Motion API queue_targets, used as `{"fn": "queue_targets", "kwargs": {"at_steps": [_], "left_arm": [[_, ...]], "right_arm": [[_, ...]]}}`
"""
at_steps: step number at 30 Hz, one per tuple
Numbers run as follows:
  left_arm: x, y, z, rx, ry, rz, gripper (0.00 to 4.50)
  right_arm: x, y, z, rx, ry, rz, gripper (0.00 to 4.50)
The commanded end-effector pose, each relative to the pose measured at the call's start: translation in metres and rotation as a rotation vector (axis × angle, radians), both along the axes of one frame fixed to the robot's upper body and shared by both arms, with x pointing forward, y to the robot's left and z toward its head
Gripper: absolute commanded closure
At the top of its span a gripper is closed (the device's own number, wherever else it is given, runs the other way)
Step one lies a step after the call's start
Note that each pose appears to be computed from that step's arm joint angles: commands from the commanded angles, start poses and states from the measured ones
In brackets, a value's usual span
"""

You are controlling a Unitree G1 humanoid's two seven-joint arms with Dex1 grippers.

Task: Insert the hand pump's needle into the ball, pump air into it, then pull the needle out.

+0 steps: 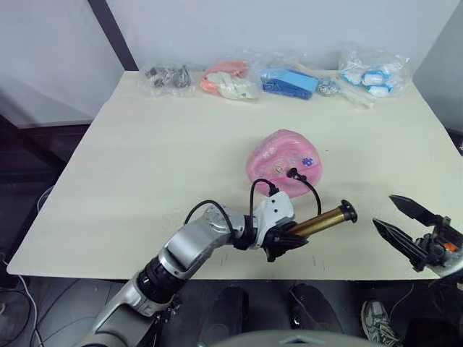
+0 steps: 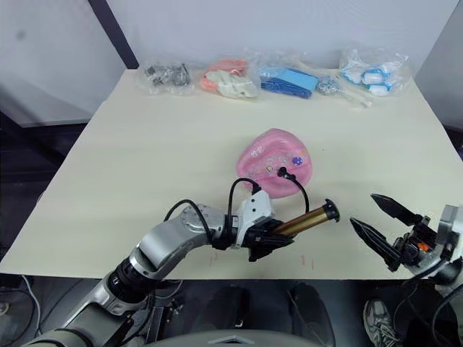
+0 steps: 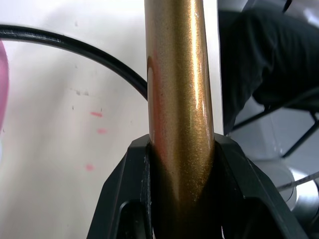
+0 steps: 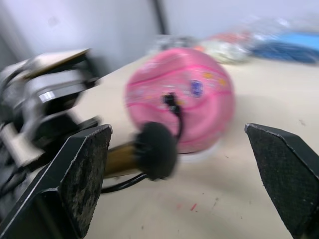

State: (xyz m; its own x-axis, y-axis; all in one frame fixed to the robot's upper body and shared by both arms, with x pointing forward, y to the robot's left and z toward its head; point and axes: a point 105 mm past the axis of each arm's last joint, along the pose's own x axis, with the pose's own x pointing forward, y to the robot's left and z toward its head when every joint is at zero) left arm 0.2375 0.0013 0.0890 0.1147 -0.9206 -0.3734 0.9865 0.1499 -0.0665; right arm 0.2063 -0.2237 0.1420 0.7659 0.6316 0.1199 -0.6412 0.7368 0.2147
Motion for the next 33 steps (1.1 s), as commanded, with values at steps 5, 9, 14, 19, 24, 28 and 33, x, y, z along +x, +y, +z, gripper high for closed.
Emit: {"fn": "queue_targets", "kwargs": {"at_steps": [5,9,14,19,24,28,33], "left_arm": [[0.009,-0.001,0.024,-0.176,-0.022,0.028,3.44],[0.009,-0.002,0.022,-0.193,-0.007,0.026,3.44],[0.01,-0.001,0.021,-0.207,0.014,0.015,3.44],[0.01,-0.001,0.02,-0.213,0.011,0.006,3.44],[0.009,0.002,0.016,-0.21,0.019,0.009,3.44],[0.01,0.005,0.015,-0.211,0.019,0.014,3.44],[0.008,0.004,0.015,-0.215,0.021,0.007,3.44]], "right_arm": [[0.012,0.035,0.016,0.252,0.104,-0.031,0.0],[0.017,0.053,0.016,0.335,0.17,-0.018,0.0],[0.025,0.072,0.027,0.475,0.204,0.012,0.0],[0.03,0.079,0.027,0.494,0.203,0.007,0.0],[0.032,0.084,0.029,0.518,0.2,0.015,0.0],[0.031,0.085,0.031,0.519,0.192,0.032,0.0],[0.029,0.088,0.03,0.513,0.19,0.051,0.0]]}}
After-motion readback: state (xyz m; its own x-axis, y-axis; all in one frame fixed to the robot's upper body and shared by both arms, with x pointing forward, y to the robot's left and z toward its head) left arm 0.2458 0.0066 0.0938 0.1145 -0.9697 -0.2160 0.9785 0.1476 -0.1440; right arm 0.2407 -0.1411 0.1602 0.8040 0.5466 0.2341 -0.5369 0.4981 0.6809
